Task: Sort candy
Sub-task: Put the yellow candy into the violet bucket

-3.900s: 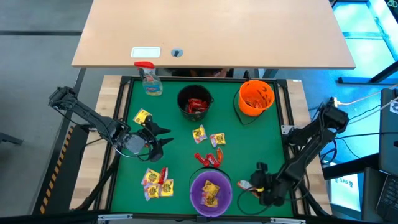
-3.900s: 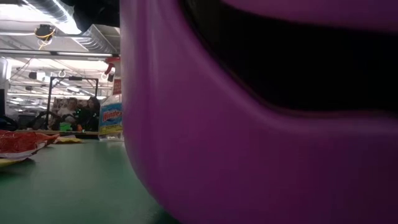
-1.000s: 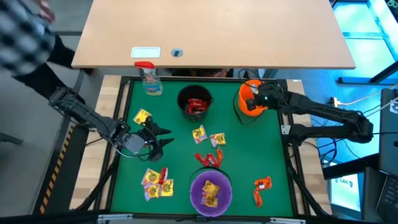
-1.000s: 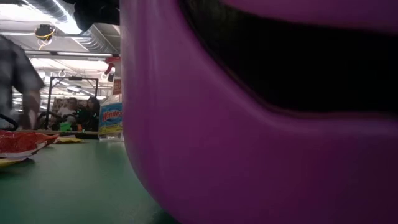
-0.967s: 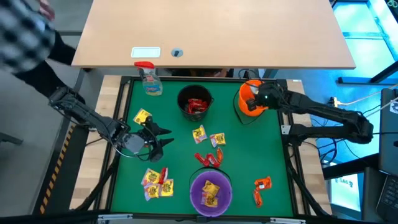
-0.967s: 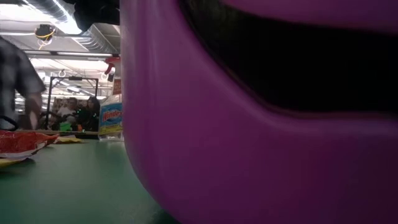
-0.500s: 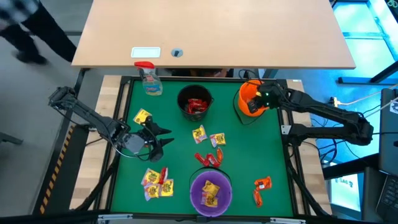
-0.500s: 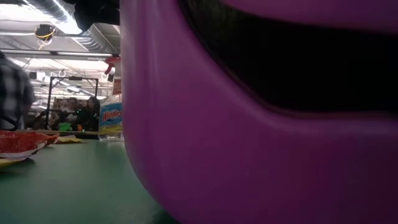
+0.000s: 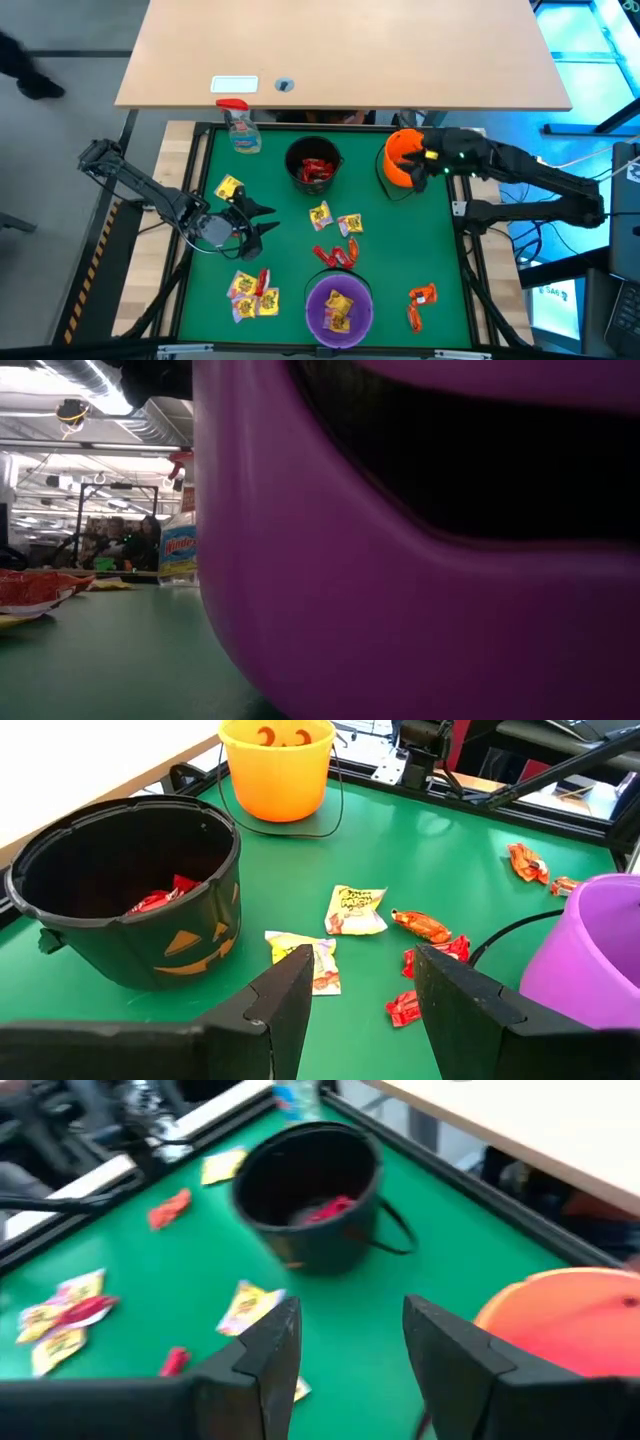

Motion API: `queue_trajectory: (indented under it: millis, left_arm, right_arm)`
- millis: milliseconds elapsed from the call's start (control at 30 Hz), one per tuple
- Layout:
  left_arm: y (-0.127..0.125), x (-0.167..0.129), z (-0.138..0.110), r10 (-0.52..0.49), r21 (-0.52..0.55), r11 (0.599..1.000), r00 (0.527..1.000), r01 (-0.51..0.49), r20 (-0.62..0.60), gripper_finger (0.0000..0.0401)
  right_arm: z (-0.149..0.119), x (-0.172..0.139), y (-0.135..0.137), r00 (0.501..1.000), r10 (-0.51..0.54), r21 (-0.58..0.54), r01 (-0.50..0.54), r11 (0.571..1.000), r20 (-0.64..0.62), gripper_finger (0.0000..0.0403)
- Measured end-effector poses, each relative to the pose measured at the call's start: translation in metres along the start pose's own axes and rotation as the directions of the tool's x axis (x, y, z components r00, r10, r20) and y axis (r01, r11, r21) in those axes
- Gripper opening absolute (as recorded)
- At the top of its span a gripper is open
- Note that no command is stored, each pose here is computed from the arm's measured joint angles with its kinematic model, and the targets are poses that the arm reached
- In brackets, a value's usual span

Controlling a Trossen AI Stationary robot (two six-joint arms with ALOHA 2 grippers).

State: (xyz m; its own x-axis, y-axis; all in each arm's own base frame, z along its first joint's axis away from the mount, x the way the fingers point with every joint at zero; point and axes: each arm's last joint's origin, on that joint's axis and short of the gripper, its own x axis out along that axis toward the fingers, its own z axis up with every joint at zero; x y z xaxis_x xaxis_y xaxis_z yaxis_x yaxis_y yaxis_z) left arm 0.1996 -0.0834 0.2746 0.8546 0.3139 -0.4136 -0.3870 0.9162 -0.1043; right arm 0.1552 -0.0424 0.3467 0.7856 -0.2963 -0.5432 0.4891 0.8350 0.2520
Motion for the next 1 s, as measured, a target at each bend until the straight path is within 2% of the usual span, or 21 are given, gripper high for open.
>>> queue_trajectory:
  millis: [200,367,600,867,933,1000]
  left_arm:
    - [0.0,0.0,0.0,-0.002,0.059,0.998,1.0,0.002,-0.001,0.0163]
    - [0.0,0.0,0.0,0.0,0.061,0.998,1.0,0.001,-0.003,0.0163]
    - [0.013,0.012,0.004,0.005,-0.015,1.0,0.998,-0.006,-0.06,0.0163]
    - [0.052,0.029,-0.001,0.152,-0.064,0.983,0.958,-0.173,-0.242,0.0163]
    - [0.063,0.03,-0.004,0.194,-0.043,0.975,0.93,-0.218,-0.313,0.0163]
    - [0.078,0.029,-0.01,0.269,-0.009,0.955,0.877,-0.297,-0.399,0.0163]
  right_arm:
    - [-0.024,-0.004,0.032,0.995,0.083,-0.043,-0.085,0.995,-0.046,0.0165]
    - [-0.044,-0.002,0.06,0.997,0.073,-0.133,-0.075,0.988,-0.015,0.0165]
    - [-0.062,-0.001,0.099,0.99,0.121,-0.246,-0.099,0.964,0.074,0.0165]
    - [-0.084,0.009,0.13,0.986,0.164,-0.312,-0.145,0.939,0.035,0.0165]
    - [-0.09,0.012,0.135,0.986,0.165,-0.326,-0.15,0.934,0.019,0.0165]
    - [-0.094,0.016,0.14,0.986,0.165,-0.337,-0.152,0.929,0.009,0.0165]
